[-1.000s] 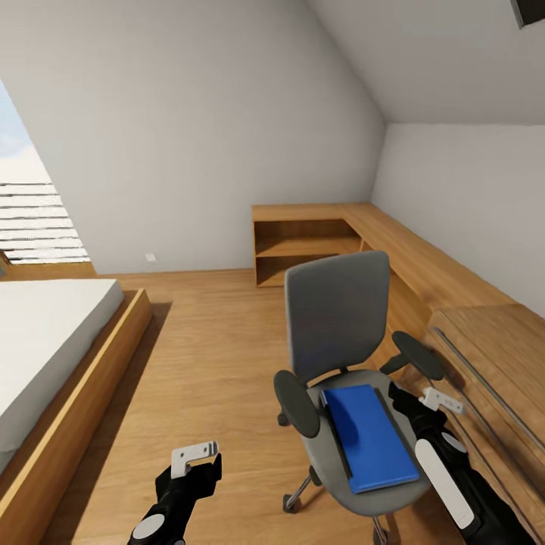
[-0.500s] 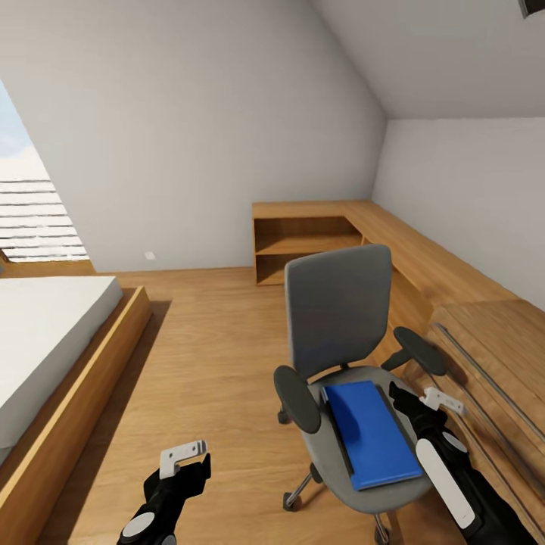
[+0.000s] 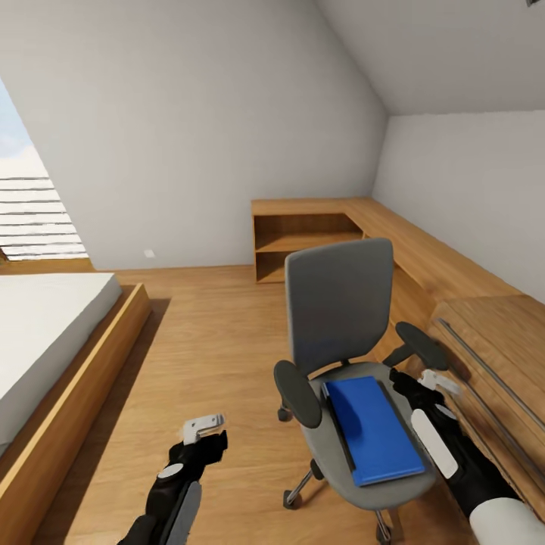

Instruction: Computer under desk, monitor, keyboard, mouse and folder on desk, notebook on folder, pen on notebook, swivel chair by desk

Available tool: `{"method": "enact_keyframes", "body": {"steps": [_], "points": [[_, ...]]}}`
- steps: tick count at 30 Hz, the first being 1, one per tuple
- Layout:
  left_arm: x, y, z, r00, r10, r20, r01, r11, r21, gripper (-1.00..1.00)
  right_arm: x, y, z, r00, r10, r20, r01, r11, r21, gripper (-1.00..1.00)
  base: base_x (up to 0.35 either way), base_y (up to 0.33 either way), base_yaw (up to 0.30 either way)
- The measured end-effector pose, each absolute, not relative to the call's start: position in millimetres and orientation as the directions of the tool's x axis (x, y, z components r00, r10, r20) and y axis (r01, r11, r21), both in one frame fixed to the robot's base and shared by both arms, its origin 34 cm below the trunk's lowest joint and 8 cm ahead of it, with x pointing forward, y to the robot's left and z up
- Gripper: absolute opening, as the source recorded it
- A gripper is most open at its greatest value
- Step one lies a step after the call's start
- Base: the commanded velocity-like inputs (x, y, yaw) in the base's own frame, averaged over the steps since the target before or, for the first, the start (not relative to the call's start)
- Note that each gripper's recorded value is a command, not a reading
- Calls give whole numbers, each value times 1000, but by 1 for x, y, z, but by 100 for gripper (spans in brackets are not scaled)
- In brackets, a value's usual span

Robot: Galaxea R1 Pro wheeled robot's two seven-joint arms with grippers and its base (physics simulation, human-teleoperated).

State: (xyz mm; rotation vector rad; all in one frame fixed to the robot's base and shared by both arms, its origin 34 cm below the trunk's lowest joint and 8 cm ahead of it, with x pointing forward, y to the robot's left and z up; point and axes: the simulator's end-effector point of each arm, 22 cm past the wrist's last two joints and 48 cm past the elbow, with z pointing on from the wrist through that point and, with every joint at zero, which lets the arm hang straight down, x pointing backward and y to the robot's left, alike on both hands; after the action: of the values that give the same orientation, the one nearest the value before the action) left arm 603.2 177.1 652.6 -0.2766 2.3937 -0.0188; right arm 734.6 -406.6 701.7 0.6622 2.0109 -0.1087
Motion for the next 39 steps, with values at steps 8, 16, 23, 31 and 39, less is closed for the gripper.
{"method": "enact_keyframes", "body": {"steps": [8,16,23,31,39], "points": [[620,152,616,-805,-224,-549,-171,974,-146,100,767,-401,648,-482,448,-753,419,872,251,100,0,0,0],[628,171,608,-793,-218,-569,-173,976,-133,100,760,-397,615,-527,472,-707,387,874,295,100,0,0,0],[634,176,645,-710,-247,-659,-172,969,-178,100,758,-396,601,-529,474,-703,386,873,299,100,0,0,0],[617,174,649,-681,-259,-685,-165,966,-201,100,756,-399,586,-524,474,-708,389,872,296,100,0,0,0],[615,174,633,-681,-258,-685,-165,966,-200,100,753,-398,570,-525,475,-707,389,872,297,100,0,0,0]]}}
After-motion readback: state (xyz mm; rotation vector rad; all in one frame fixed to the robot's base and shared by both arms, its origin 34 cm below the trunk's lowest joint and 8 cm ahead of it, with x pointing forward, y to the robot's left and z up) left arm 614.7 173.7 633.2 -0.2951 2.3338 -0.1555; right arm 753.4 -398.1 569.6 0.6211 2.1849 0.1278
